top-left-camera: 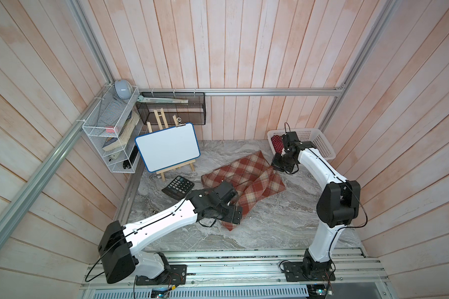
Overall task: Roll up the skirts
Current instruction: Fold the skirt at the center of the board.
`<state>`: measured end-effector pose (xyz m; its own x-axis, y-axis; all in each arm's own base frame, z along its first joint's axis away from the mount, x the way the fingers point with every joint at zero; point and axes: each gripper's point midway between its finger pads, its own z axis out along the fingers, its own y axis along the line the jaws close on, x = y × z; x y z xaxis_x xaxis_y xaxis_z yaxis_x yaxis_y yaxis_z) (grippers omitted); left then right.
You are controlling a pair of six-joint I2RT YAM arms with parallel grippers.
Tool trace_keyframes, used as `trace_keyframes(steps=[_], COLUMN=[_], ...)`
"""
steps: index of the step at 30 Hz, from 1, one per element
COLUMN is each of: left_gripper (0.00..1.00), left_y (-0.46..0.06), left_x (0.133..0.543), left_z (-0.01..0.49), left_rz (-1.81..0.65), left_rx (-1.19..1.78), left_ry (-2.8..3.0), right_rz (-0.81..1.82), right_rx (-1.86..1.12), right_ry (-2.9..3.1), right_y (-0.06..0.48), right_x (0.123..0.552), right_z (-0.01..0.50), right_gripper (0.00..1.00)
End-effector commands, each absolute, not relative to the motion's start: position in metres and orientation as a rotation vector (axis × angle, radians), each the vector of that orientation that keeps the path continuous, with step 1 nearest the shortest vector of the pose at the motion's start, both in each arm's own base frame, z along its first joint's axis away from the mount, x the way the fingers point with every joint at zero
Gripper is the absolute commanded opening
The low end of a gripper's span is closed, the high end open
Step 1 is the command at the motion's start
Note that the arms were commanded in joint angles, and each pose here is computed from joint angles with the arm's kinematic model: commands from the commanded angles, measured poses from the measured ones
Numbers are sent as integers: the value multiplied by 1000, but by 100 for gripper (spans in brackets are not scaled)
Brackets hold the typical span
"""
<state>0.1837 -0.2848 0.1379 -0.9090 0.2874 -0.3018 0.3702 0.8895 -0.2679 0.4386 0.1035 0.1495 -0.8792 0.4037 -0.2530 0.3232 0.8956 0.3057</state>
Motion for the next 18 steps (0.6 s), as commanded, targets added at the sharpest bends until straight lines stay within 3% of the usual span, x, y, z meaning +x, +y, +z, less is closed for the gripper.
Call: trace_keyframes(steps=[1, 8, 18], left_gripper=[99, 89, 87], left_y=[-257, -263, -285], left_x=[176, 173, 184], left_z=[111, 72, 69], left_rz=[-176, 164, 81], left_rx=[485, 718, 819], left_ry=[2875, 2866, 2763], right_rz=[392, 452, 443], right_rx=[482, 496, 504], right_ry=[2725, 2724, 2726], right_y=[103, 108, 106], right_x=[437, 427, 424], right_z=[160, 153, 151], right_gripper=[0, 0, 0])
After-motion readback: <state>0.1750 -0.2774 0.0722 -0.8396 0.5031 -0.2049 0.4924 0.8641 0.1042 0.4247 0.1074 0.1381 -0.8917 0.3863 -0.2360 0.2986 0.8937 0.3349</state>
